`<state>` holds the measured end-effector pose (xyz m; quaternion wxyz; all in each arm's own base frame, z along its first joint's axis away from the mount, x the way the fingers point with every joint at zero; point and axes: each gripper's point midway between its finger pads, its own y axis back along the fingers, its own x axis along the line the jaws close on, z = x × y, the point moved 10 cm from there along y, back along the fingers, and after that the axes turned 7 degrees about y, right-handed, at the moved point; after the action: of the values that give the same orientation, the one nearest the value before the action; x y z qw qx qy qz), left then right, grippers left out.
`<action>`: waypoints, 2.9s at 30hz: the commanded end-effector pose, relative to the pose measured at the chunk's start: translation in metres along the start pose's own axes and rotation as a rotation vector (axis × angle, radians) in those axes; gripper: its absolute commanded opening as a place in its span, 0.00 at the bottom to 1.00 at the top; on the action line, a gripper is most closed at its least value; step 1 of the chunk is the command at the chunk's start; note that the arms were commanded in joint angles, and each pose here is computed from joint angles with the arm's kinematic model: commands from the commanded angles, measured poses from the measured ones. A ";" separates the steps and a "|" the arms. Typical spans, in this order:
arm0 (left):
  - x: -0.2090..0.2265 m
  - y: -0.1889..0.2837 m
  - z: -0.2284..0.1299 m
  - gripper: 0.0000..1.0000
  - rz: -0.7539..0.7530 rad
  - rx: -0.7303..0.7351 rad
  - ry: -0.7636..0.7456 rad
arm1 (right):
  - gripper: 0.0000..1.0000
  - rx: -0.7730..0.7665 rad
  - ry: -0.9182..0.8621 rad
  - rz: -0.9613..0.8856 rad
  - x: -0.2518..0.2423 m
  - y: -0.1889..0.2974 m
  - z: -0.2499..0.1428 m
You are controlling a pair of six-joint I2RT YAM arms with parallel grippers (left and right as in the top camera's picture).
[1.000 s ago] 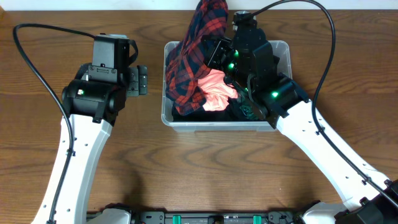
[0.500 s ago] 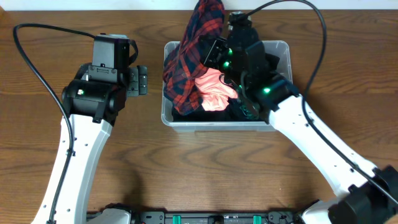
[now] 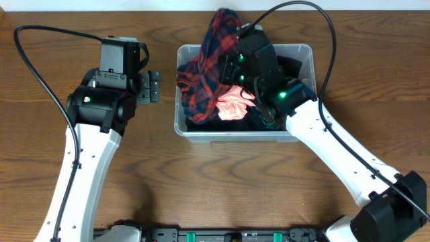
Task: Pack container
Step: 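Lower the plaid shirt into the bin and release it, then press and tuck the plaid shirt down into the bin with right gripper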
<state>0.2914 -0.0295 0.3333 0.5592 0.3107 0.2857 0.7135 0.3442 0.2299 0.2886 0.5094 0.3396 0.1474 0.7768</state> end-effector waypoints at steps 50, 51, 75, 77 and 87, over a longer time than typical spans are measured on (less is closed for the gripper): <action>0.003 0.004 0.004 0.98 0.012 -0.016 -0.002 | 0.85 0.379 0.350 -0.584 -0.124 0.028 -0.018; 0.003 0.004 0.004 0.98 0.012 -0.016 -0.002 | 0.90 0.382 0.363 -0.584 -0.126 0.028 -0.017; 0.003 0.004 0.004 0.98 0.012 -0.016 -0.002 | 0.73 0.177 0.477 0.085 -0.045 0.005 -0.001; 0.003 0.004 0.004 0.98 0.012 -0.016 -0.002 | 0.72 0.194 0.483 0.094 -0.042 -0.003 -0.006; 0.003 0.004 0.004 0.98 0.012 -0.016 -0.002 | 0.70 0.403 0.612 0.171 -0.028 -0.064 -0.068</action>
<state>0.2914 -0.0295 0.3333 0.5592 0.3107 0.2857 0.7135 0.3515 0.2257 0.2139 0.3388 0.2064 0.3834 0.8340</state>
